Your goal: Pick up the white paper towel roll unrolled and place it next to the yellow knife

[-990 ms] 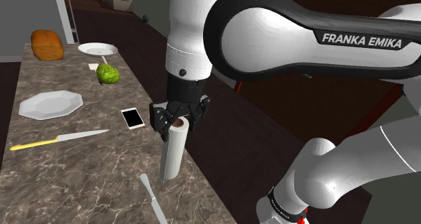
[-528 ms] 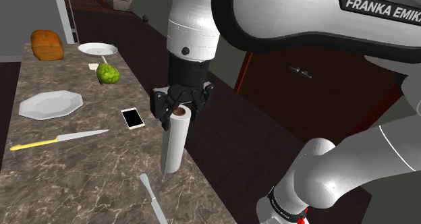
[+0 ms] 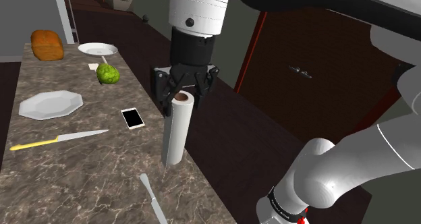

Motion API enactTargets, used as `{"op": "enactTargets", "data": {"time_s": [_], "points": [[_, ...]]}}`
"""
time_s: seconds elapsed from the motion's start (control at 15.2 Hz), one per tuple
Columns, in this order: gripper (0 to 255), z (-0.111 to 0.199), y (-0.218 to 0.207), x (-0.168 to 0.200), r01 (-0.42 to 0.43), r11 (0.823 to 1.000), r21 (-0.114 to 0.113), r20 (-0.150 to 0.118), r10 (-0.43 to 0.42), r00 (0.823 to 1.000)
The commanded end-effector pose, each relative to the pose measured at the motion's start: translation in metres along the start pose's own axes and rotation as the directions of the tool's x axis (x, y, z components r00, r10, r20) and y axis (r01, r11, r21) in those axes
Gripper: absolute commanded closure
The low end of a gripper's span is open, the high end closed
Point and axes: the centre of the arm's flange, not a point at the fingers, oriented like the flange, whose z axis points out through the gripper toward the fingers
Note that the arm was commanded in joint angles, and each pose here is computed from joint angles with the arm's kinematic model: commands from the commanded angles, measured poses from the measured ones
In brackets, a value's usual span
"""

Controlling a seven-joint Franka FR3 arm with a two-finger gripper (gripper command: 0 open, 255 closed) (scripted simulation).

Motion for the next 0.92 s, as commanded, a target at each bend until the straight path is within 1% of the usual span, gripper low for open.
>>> {"op": "enactTargets", "data": {"time_s": [0.0, 0.59, 0.86], "points": [[255, -0.011, -0.001, 0.0, 0.0, 1.0, 0.0, 0.0, 0.0, 1.0], [255, -0.057, -0.002, -0.001, 0.0, 1.0, 0.0, 0.0, 0.0, 1.0], [255, -0.03, -0.021, 0.039, 0.0, 1.0, 0.0, 0.0, 0.0, 1.0]]}}
